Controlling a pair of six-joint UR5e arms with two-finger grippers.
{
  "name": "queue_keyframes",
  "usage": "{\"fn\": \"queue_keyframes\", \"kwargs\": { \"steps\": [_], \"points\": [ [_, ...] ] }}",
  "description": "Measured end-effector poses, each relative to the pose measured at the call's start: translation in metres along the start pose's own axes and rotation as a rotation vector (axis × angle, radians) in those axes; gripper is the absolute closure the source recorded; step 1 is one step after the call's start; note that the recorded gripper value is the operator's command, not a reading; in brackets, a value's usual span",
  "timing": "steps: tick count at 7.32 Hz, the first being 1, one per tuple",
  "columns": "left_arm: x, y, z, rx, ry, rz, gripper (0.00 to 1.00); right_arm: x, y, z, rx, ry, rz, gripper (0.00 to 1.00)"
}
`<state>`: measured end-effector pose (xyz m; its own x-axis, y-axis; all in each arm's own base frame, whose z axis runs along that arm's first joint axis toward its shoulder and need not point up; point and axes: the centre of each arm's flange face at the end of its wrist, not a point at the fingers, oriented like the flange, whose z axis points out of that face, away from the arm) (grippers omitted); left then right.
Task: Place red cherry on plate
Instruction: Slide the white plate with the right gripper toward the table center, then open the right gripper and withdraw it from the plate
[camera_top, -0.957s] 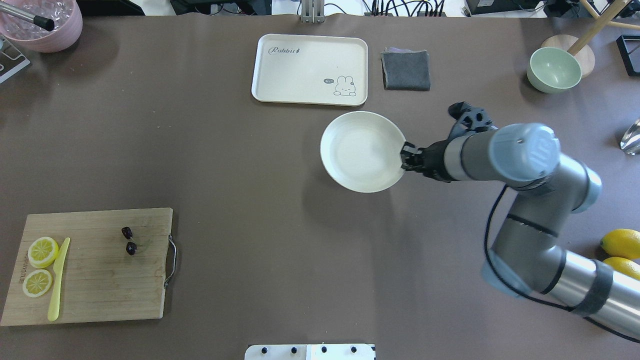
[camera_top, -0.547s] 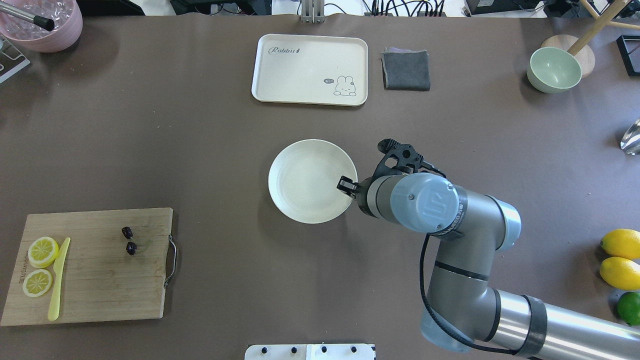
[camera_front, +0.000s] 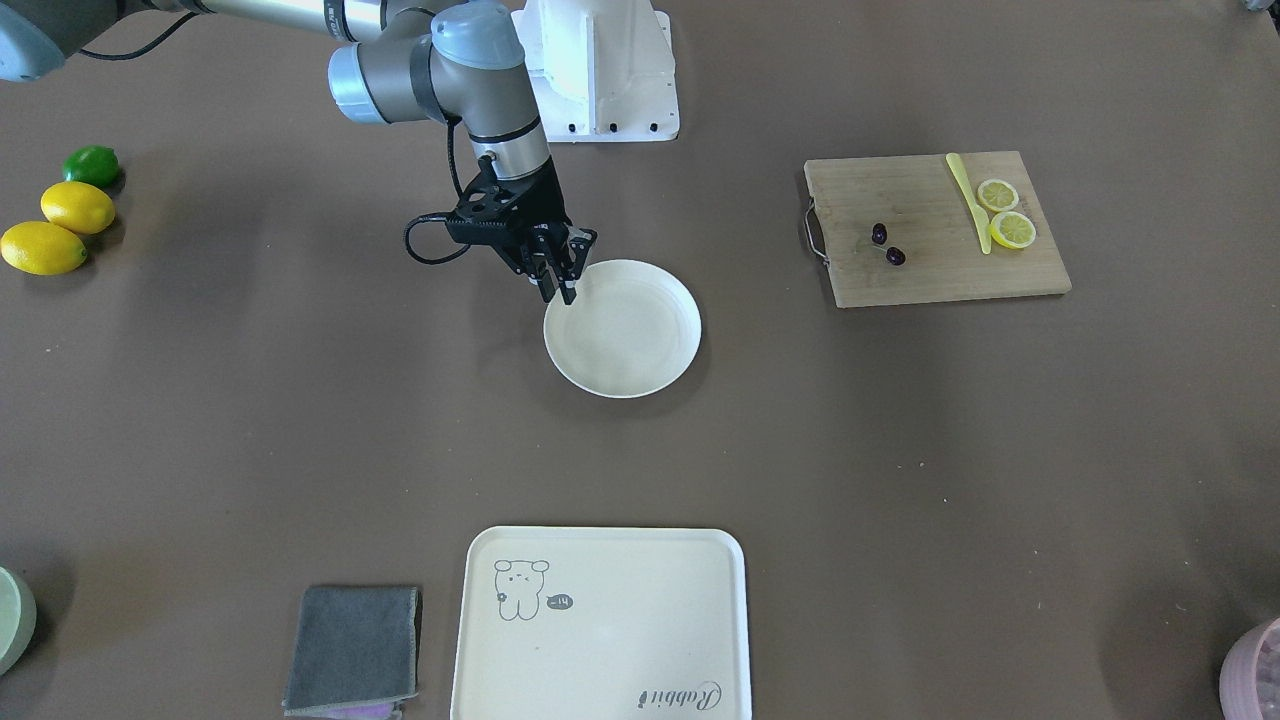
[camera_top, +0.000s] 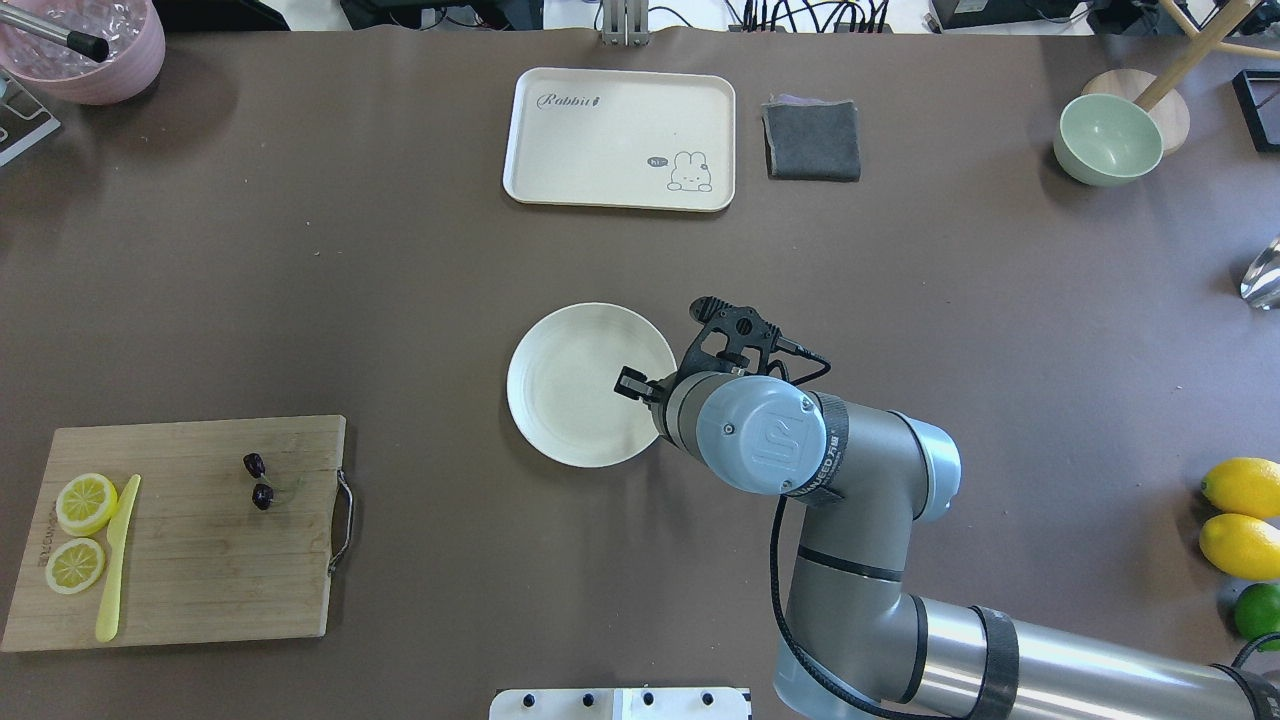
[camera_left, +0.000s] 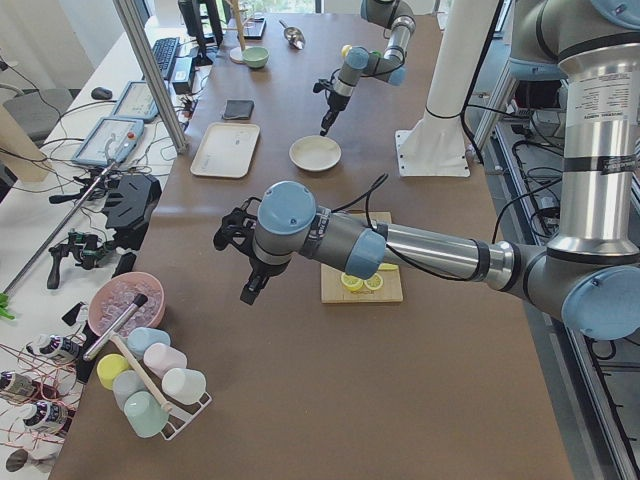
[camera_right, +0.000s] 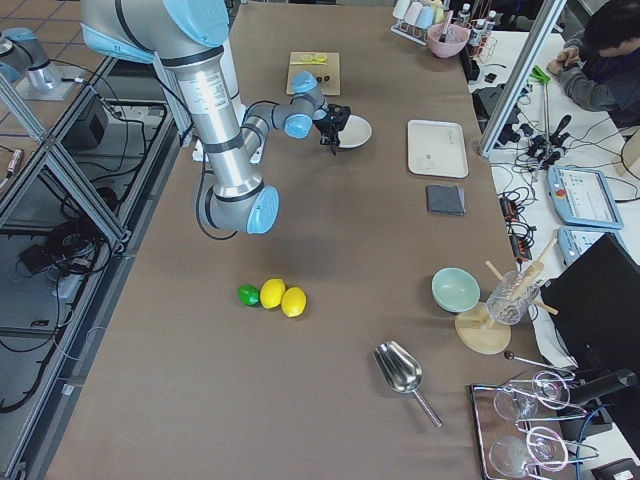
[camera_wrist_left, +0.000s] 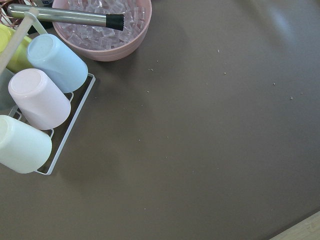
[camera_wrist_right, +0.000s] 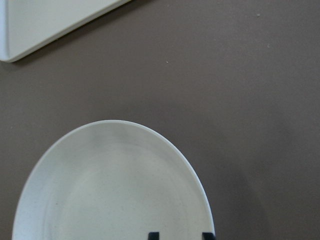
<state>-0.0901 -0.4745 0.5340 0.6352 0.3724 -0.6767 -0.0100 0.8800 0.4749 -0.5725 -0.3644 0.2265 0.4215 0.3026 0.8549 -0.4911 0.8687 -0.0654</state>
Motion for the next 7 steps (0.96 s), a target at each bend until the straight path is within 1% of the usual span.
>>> {"fn": "queue_keyframes", "kwargs": {
  "steps": [1, 2, 3, 4, 5, 6, 7],
  "points": [
    [0.003, -0.002, -0.001, 0.005, 0.007, -0.028, 0.02, -0.004, -0.013, -0.010, 0.006, 0.001, -0.012, 0.00],
    [0.014, -0.004, -0.001, 0.018, 0.030, -0.088, 0.02, -0.005, -0.040, -0.025, 0.003, 0.014, -0.022, 0.00],
    [0.031, -0.006, 0.006, 0.034, 0.070, -0.156, 0.02, 0.004, -0.076, -0.041, -0.009, 0.047, -0.042, 0.00],
    [0.056, -0.005, 0.019, 0.051, 0.117, -0.234, 0.02, 0.025, -0.113, -0.053, -0.019, 0.082, -0.087, 0.00],
    [0.089, -0.003, 0.040, 0.061, 0.166, -0.302, 0.02, 0.056, -0.154, -0.068, -0.026, 0.110, -0.142, 0.00],
    [0.121, 0.003, 0.063, 0.051, 0.208, -0.341, 0.02, 0.089, -0.194, -0.086, -0.045, 0.130, -0.183, 0.00],
    [0.154, 0.008, 0.084, 0.028, 0.238, -0.366, 0.02, 0.130, -0.234, -0.106, -0.071, 0.147, -0.225, 0.00]
  ]
}}
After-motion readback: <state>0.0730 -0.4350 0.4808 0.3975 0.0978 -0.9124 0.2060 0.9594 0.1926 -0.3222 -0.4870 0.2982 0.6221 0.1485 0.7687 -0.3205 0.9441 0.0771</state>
